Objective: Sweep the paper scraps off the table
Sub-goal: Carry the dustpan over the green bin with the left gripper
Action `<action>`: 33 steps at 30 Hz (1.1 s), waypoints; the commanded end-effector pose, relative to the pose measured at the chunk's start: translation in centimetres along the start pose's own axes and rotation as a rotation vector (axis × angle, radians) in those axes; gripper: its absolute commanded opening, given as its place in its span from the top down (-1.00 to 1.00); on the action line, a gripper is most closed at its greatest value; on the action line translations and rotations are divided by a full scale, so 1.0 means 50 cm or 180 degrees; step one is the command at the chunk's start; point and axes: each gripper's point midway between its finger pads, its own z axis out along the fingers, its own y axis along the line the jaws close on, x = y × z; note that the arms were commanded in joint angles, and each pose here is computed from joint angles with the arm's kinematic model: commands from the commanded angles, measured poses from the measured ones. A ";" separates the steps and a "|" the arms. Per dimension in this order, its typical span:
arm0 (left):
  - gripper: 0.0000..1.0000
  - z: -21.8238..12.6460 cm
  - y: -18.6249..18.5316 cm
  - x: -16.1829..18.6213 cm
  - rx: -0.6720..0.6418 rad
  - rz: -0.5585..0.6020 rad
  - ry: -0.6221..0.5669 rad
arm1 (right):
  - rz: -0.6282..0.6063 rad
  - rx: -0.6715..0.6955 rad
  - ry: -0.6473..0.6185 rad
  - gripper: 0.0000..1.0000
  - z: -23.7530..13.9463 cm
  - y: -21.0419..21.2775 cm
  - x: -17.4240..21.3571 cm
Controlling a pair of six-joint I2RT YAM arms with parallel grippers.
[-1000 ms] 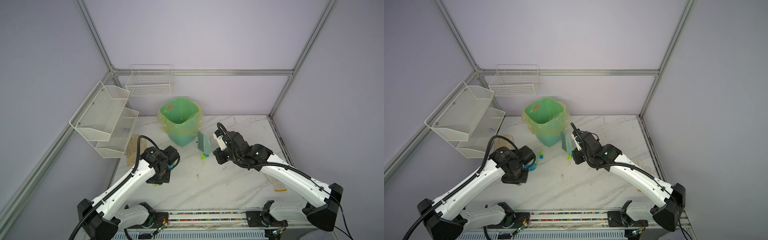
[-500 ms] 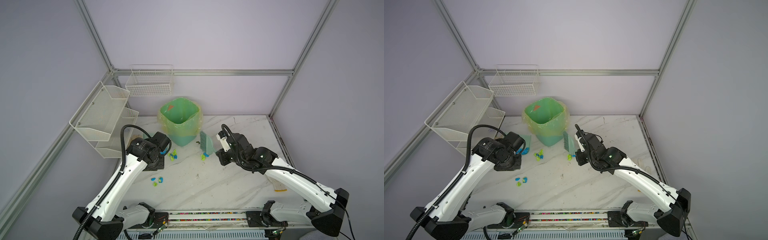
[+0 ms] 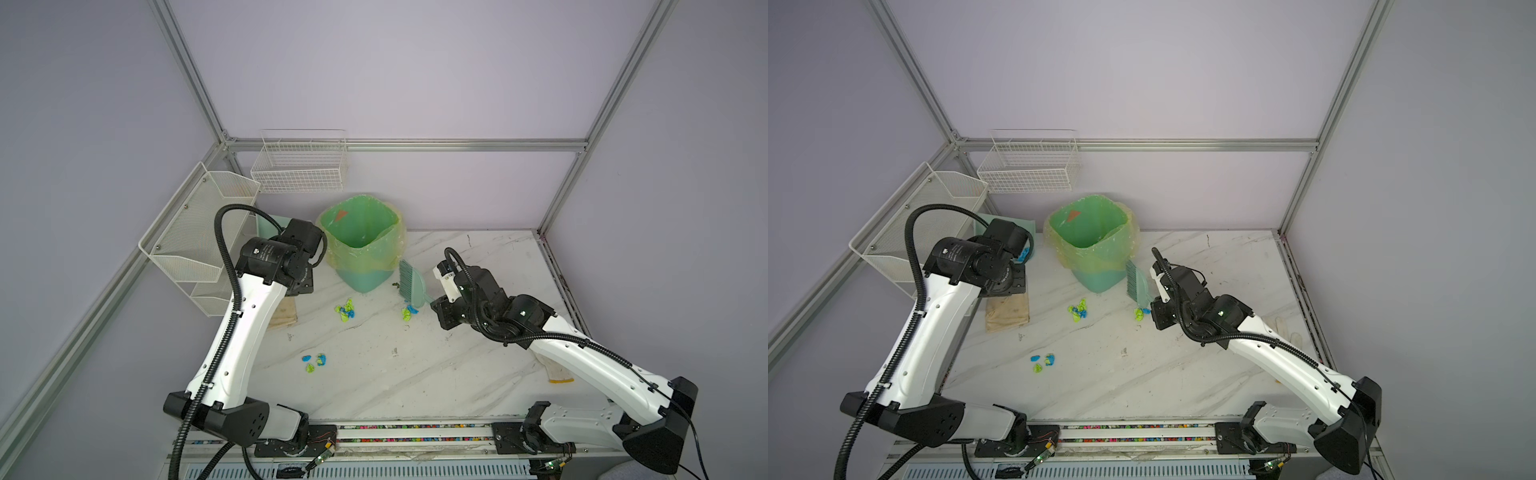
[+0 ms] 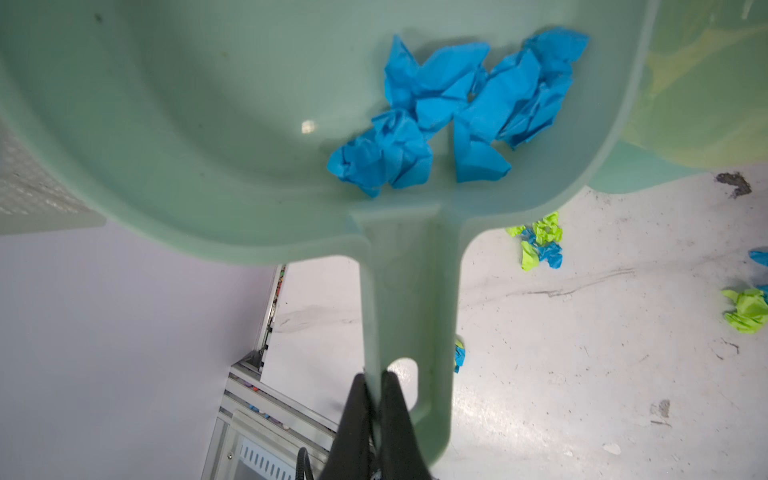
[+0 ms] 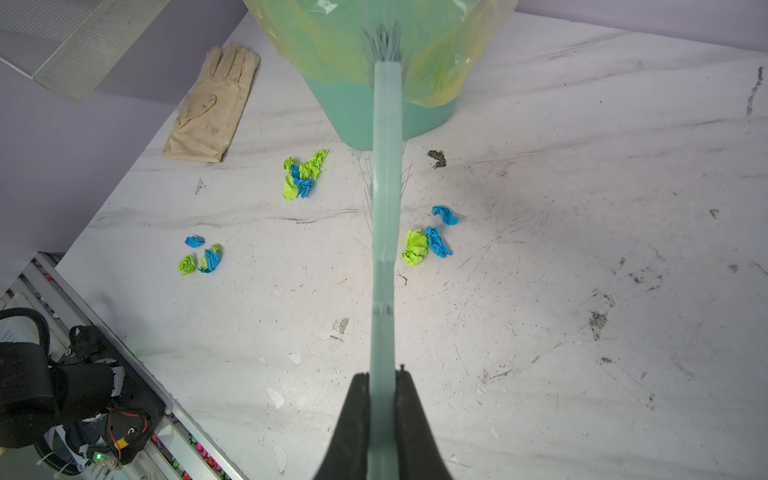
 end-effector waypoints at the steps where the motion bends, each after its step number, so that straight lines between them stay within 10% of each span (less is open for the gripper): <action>1: 1.00 -0.014 0.034 -0.038 -0.0310 0.0192 -0.0106 | 0.0067 -0.0061 -0.0119 1.00 0.003 0.009 -0.024; 19: 1.00 -0.022 0.016 -0.194 -0.0911 0.0573 -0.0675 | 0.0069 -0.0049 -0.0110 1.00 0.019 0.007 -0.025; 33: 1.00 -0.058 -0.138 -0.226 -0.2133 0.1851 -0.1116 | 0.0058 -0.0021 -0.0159 1.00 0.010 -0.004 -0.025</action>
